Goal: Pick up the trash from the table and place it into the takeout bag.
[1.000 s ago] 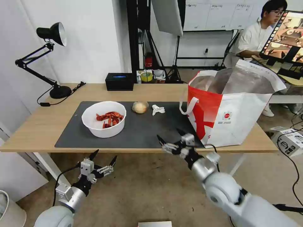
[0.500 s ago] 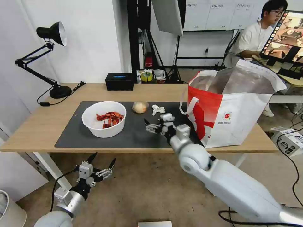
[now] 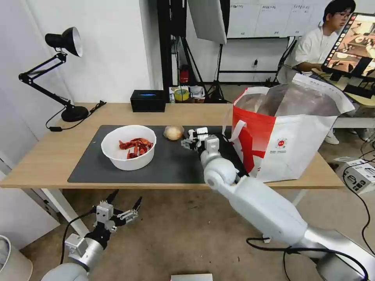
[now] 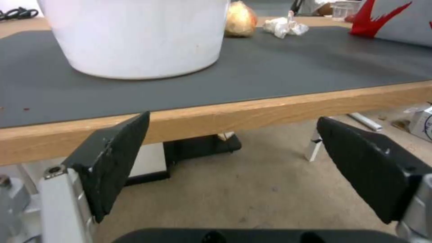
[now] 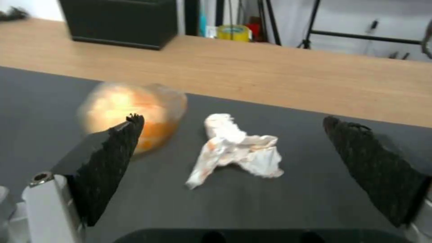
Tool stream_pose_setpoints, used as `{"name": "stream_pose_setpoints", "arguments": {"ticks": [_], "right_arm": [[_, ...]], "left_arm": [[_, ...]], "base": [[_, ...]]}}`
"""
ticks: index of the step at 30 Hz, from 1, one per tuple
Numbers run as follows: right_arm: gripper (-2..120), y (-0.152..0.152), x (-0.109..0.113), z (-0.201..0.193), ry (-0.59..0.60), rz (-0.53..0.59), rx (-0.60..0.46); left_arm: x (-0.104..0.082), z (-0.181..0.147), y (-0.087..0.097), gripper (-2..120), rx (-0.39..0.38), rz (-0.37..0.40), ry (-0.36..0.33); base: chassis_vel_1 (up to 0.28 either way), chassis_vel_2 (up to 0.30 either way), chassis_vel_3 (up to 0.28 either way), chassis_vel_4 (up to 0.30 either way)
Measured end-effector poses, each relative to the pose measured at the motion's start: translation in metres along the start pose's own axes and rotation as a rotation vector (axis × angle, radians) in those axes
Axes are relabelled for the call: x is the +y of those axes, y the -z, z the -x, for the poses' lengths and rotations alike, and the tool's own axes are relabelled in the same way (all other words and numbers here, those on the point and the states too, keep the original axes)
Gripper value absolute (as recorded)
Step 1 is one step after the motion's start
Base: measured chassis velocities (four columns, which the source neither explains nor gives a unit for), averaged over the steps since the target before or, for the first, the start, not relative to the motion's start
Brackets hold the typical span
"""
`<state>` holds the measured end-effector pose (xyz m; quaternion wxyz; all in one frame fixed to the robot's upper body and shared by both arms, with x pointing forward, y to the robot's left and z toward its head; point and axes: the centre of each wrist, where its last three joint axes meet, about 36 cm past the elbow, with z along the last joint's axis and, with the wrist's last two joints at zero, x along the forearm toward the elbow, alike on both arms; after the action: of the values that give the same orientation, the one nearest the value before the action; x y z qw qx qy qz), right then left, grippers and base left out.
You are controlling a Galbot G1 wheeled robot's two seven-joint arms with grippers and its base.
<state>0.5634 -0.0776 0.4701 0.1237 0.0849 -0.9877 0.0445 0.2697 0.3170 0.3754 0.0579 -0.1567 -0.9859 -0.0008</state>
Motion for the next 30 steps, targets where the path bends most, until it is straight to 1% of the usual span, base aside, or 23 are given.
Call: {"name": "stream_pose_setpoints", "arguments": {"ticks": [5,14,22,30], "right_arm": [[100,0.005,0.002,0.027,-0.049,-0.011,0.023],[100,0.003,0.006,0.056,-0.087,-0.036,0.09],[100,0.003,0.011,0.07,-0.083,-0.065,0.114],[100,0.002,0.017,0.075,-0.08,-0.085,0.128]], "left_arm": [[-0.001,0.0,0.002,100,-0.008,-0.004,0.003],[0.001,-0.004,0.002,100,0.006,0.011,-0.006],[0.003,0.0,0.004,100,-0.001,0.019,-0.01],[0.004,0.004,0.005,100,-0.009,0.018,-0.007]], "base": [[0.0,0.0,0.0,0.0],[0.0,0.0,0.0,0.0],[0.0,0.0,0.0,0.0],[0.0,0.0,0.0,0.0]]}}
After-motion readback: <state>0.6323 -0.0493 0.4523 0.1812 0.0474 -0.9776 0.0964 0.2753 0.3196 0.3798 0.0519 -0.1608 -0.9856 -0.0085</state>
